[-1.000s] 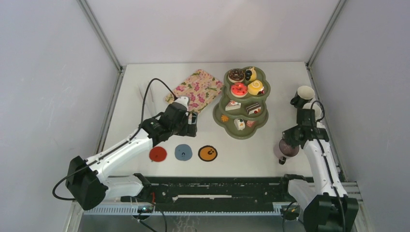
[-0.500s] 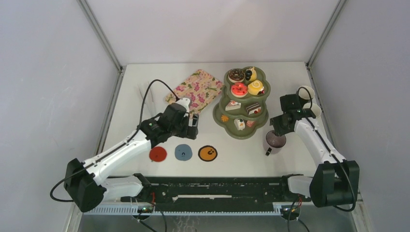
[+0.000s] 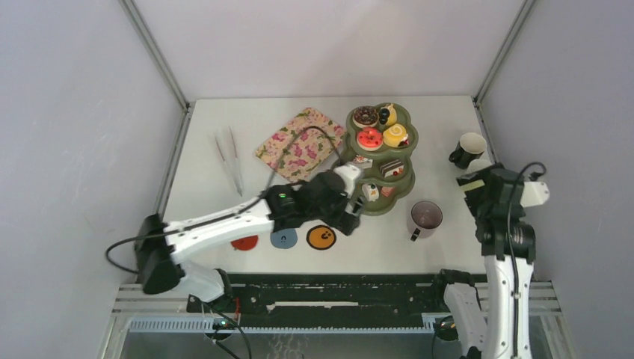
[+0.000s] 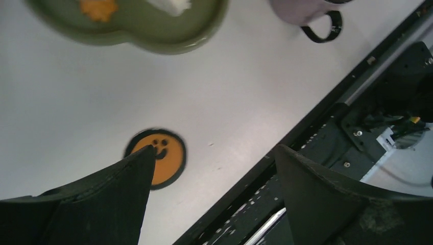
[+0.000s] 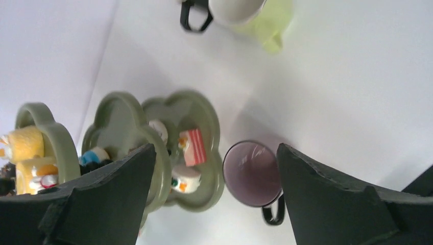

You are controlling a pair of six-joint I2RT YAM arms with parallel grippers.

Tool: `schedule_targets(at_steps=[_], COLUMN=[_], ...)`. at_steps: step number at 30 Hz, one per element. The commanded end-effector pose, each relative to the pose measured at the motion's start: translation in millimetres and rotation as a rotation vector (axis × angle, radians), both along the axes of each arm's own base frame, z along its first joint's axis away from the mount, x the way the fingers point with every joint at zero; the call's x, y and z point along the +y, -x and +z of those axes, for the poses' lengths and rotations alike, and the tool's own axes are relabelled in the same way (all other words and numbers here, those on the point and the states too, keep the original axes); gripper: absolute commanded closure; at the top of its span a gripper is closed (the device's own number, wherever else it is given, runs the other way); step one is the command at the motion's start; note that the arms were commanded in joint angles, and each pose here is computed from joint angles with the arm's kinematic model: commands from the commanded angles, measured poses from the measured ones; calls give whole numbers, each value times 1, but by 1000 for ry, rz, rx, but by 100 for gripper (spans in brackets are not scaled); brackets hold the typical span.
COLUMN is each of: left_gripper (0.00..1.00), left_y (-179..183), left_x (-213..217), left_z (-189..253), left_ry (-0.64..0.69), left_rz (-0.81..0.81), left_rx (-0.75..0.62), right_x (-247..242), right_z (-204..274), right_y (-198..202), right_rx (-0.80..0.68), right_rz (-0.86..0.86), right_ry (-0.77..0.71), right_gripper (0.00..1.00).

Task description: Serve the afternoon tea

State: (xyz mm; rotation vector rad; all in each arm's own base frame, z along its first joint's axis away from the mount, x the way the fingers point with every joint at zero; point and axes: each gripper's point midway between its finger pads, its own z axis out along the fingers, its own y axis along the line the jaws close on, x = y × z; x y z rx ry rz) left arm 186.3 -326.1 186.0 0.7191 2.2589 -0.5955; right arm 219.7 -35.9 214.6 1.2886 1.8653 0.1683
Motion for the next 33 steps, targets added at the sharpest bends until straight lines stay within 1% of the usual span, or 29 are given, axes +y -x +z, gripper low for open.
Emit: schedule_targets(at_steps=[1, 7, 12, 16, 23, 26, 29, 33], left_gripper=[10, 11, 10, 10, 12, 13, 18, 24], left_y=[12, 12, 25, 25, 25, 21, 17, 14], left_x=[-71, -143, -191, -206, -219, -221, -227, -235], left_z=[9, 0, 1, -19, -47, -55, -68, -72], left_ry=[28, -7, -9, -66, -100, -112, -123, -125], left_rz=[-84, -139, -172, -147, -117, -102, -95, -95], left_rx=[6, 4, 21, 43, 92, 85, 80, 75], right_x=[-31, -47, -54, -53, -53, -52, -51, -51], right_z=[25, 29, 32, 33, 35, 35, 35, 35], right_y=[18, 22, 25, 26, 25, 25, 25, 26], right_rx=[-15, 39, 40, 31, 21, 21, 19, 20], right_rz=[-19, -50, -77, -87, -88, -85, -85, -87], right_ry=[164, 184, 180, 171, 167, 160, 156, 157], right_gripper=[3, 1, 1, 1, 1, 1, 1, 1])
